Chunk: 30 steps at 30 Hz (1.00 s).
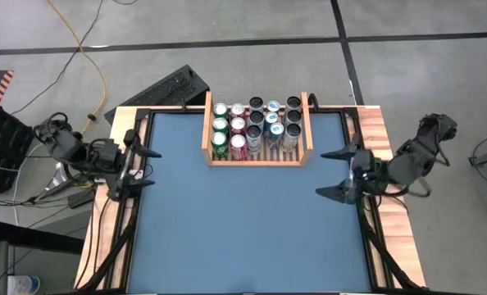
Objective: Place canned beverage on shelf
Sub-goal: Return to Home Position
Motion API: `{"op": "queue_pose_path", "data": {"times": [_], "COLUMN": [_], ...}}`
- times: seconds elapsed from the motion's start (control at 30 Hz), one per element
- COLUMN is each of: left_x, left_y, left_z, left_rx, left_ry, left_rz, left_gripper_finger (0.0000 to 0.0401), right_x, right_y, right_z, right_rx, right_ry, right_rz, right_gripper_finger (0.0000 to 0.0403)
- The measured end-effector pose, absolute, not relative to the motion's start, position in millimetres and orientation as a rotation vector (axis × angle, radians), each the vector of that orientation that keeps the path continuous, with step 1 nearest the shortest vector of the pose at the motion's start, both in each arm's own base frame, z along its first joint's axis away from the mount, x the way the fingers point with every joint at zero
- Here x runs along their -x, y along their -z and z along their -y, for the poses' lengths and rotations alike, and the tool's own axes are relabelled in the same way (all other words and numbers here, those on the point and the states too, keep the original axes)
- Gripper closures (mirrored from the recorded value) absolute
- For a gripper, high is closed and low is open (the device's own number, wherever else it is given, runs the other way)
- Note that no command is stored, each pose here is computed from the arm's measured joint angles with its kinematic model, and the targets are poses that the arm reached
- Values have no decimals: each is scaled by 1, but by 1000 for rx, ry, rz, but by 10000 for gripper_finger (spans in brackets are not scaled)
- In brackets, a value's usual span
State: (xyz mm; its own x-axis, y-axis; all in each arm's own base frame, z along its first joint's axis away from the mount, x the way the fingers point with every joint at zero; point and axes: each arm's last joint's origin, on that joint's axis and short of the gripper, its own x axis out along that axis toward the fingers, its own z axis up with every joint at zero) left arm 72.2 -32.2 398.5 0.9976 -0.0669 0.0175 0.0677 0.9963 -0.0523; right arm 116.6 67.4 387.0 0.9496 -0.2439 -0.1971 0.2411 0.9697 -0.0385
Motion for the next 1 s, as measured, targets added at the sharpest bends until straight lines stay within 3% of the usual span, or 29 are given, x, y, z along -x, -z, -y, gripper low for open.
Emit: {"op": "queue_pose_path", "data": {"times": [0.23, 0.6, 1.0], "left_x": [-49, -38, -45], "left_y": [-400, -332, -273], "left_z": [28, 22, 25], "left_rx": [5, 41, 81], "left_ry": [440, 455, 427], "left_rz": [141, 206, 141], "left_gripper_finger": [60, 60, 60], "right_x": [-99, -74, -71], "right_y": [-363, -312, -235], "right_z": [-45, -24, -19], "right_rx": [-88, -151, -176], "right_ry": [63, 30, 147], "right_rz": [-29, 173, 137], "right_gripper_finger": [129, 129, 129]}}
